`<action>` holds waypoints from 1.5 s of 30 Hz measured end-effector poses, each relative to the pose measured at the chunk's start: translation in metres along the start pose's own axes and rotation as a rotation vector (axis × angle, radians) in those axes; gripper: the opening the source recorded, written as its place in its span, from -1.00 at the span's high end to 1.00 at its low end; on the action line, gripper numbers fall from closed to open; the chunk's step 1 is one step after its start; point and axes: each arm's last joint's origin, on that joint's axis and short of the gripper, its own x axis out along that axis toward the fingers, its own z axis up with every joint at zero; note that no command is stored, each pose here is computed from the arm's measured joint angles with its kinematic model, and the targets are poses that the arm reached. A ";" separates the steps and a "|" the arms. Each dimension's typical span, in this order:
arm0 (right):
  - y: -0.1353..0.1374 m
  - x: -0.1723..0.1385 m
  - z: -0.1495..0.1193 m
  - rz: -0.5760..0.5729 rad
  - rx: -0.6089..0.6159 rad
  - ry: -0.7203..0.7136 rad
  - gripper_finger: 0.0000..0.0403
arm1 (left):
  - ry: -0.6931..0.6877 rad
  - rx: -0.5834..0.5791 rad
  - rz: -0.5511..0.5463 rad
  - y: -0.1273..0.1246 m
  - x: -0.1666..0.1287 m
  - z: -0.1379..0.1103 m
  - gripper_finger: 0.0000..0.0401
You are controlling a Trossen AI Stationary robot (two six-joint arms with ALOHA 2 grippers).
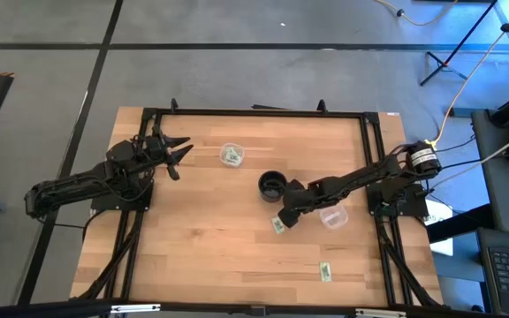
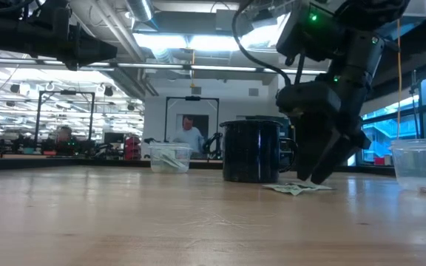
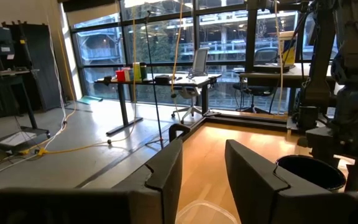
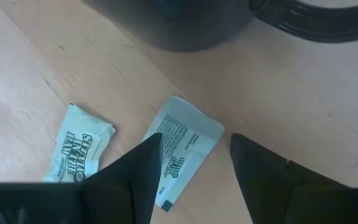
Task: Pick and place items into bin
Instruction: Put the top green stevia packet into the bottom transparent bin
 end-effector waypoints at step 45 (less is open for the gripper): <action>-0.003 -0.022 0.005 -0.024 -0.131 -0.090 1.00 | 0.000 0.000 0.000 0.000 0.000 0.000 0.41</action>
